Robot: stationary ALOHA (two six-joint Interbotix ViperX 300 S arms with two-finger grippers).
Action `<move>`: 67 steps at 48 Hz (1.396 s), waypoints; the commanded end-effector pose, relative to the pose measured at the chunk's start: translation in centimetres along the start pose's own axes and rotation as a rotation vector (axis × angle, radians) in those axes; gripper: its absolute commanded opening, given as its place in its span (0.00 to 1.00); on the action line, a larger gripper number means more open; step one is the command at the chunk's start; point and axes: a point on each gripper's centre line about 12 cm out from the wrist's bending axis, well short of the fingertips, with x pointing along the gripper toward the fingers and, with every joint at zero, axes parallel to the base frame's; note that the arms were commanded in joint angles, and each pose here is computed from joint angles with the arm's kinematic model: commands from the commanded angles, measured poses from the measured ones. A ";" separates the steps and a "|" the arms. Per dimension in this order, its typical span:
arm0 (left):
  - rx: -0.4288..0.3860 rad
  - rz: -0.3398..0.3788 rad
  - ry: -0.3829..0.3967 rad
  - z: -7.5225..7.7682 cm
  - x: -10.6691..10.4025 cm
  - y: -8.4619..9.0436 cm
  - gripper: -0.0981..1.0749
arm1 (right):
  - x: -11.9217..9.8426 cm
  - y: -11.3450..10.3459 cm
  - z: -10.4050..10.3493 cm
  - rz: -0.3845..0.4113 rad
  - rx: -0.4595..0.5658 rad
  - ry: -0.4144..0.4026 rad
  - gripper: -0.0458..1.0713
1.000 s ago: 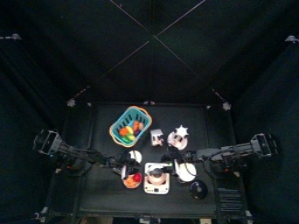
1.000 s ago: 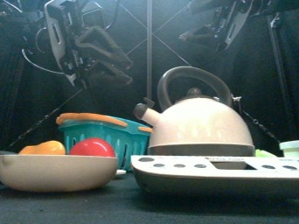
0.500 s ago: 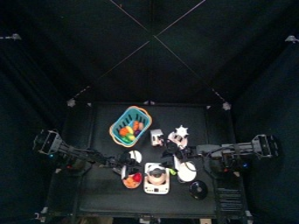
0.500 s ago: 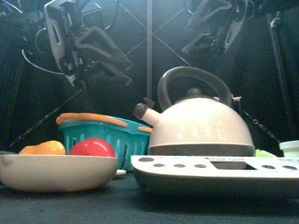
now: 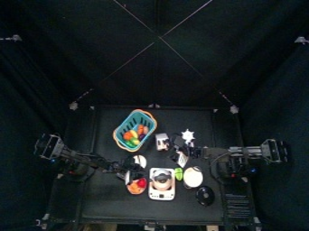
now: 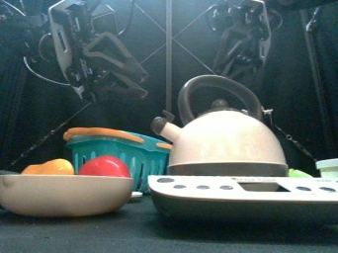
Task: Grab kettle lid
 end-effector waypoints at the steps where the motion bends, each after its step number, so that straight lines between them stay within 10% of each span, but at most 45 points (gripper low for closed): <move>1: -0.002 -0.002 -0.018 0.6 0.1 -0.1 0.73 | -0.9 1.6 -0.1 0.022 -0.019 -0.057 0.80; 33: 0.000 -0.003 -0.020 0.6 0.0 -0.1 0.73 | 0.9 10.4 -5.5 0.158 -0.213 -0.039 0.79; 53: -0.003 -0.005 -0.027 0.8 0.1 -0.2 0.73 | 3.1 16.5 -6.8 0.026 -0.359 0.014 0.79; 67: -0.001 -0.004 -0.032 1.1 1.1 -0.4 0.73 | 4.4 18.0 -8.3 -0.177 -0.264 0.041 0.79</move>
